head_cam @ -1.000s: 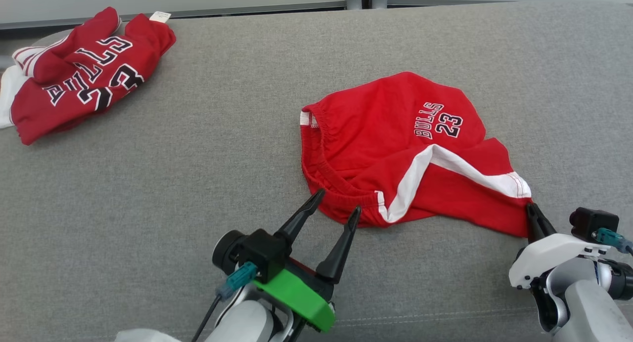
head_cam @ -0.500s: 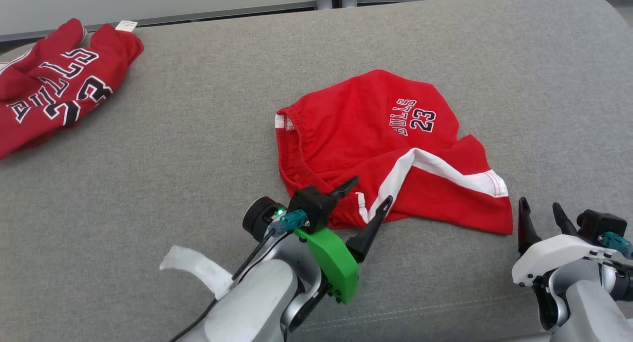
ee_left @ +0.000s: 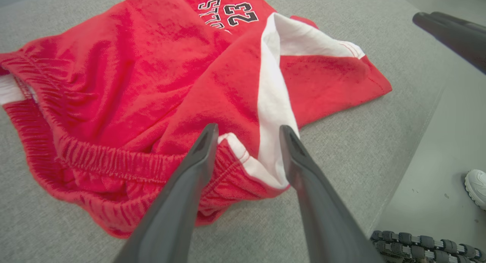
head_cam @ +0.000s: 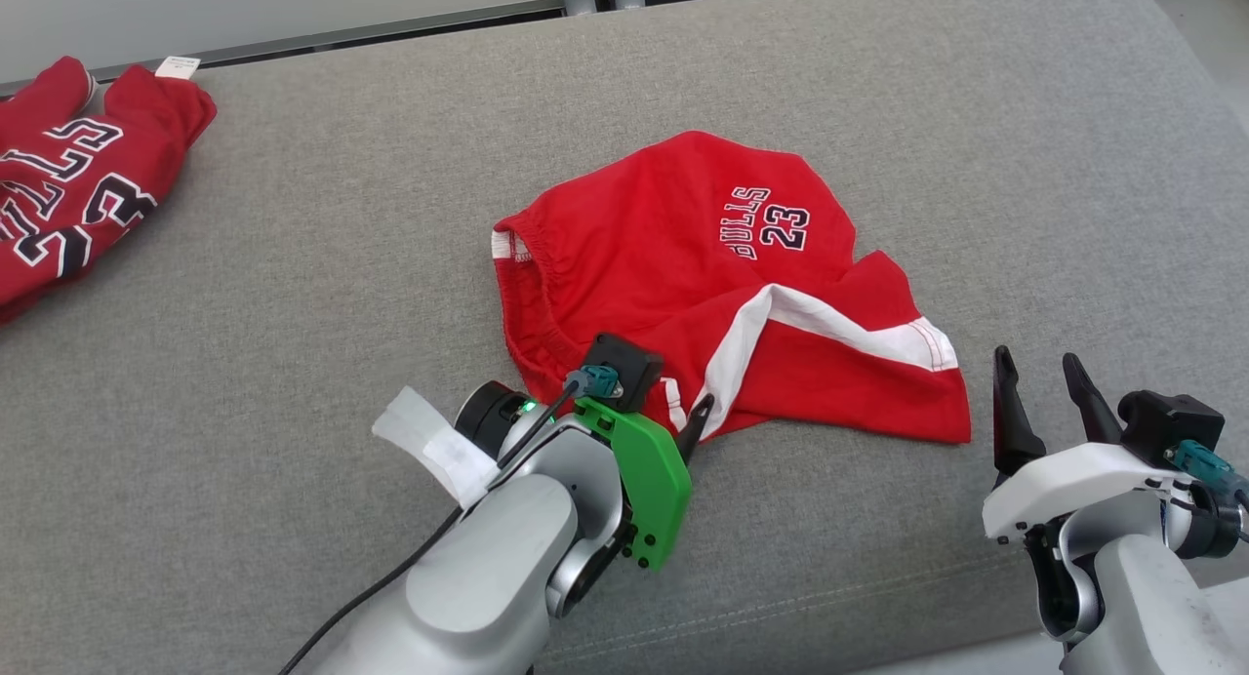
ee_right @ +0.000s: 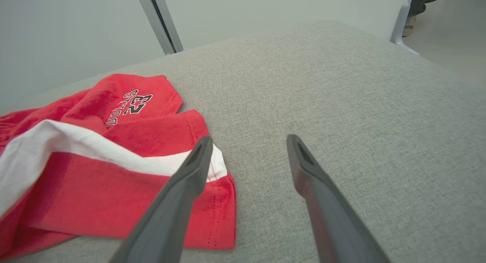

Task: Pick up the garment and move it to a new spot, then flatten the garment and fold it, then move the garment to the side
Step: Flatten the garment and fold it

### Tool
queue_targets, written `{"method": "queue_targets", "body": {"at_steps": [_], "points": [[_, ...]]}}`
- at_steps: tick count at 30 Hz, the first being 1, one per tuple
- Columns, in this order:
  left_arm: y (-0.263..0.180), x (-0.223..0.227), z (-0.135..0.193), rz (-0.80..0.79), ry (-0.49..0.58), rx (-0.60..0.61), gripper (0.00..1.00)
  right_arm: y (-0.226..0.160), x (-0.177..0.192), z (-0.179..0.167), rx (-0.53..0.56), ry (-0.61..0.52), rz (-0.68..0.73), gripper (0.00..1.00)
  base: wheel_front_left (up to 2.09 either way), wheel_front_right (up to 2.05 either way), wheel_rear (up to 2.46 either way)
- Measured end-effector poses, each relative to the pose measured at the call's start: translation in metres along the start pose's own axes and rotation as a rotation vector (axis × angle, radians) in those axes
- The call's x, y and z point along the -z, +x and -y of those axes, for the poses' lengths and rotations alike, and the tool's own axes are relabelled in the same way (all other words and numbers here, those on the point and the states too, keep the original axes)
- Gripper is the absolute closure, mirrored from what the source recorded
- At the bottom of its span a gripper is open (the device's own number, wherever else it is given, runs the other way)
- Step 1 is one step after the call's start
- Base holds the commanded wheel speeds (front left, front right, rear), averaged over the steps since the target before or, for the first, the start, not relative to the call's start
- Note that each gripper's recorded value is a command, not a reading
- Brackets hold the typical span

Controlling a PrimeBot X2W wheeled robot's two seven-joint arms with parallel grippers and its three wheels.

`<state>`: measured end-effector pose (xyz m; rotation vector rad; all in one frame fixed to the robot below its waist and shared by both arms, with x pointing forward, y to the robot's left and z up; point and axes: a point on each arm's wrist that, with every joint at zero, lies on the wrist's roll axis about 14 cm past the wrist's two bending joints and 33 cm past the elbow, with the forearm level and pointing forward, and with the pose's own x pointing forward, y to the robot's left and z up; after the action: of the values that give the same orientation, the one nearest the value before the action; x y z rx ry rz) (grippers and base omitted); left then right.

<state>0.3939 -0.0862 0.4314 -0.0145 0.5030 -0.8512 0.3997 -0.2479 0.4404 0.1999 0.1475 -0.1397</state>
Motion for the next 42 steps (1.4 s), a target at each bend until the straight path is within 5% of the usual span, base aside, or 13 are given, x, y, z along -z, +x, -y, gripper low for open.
{"method": "queue_targets", "body": {"at_steps": [7, 11, 23, 26, 28, 29, 36, 42], "points": [[0.001, 0.018, -0.008, -0.095, 0.044, -0.031, 0.52, -0.003, -0.006, -0.006, -0.015, 0.005, 0.011, 0.00, 0.00, 0.00, 0.00], [-0.001, 0.024, -0.006, -0.132, 0.081, -0.027, 0.64, -0.003, -0.008, -0.010, -0.024, 0.007, 0.015, 0.00, 0.00, 0.00, 0.00], [-0.013, 0.050, -0.011, -0.259, 0.221, -0.001, 0.63, -0.003, -0.015, -0.019, -0.046, 0.010, 0.027, 0.00, 0.00, 0.00, 0.00], [-0.013, 0.053, -0.013, -0.264, 0.229, -0.014, 0.74, -0.003, -0.016, -0.019, -0.046, 0.010, 0.031, 0.00, 0.00, 0.00, 0.00], [-0.011, 0.051, -0.014, -0.244, 0.218, -0.021, 0.97, -0.003, -0.016, -0.019, -0.044, 0.011, 0.031, 0.00, 0.00, 0.00, 0.00], [-0.010, 0.051, -0.014, -0.242, 0.217, -0.020, 1.00, -0.003, -0.017, -0.018, -0.044, 0.012, 0.032, 0.00, 0.00, 0.00, 0.00], [-0.006, 0.027, -0.021, -0.097, 0.137, -0.053, 1.00, -0.004, -0.019, -0.014, -0.030, 0.012, 0.041, 0.00, 0.00, 0.00, 0.00], [-0.027, -0.035, -0.072, 0.179, 0.087, -0.211, 1.00, -0.002, -0.020, -0.011, -0.022, 0.006, 0.049, 0.00, 0.00, 0.00, 0.00]]}}
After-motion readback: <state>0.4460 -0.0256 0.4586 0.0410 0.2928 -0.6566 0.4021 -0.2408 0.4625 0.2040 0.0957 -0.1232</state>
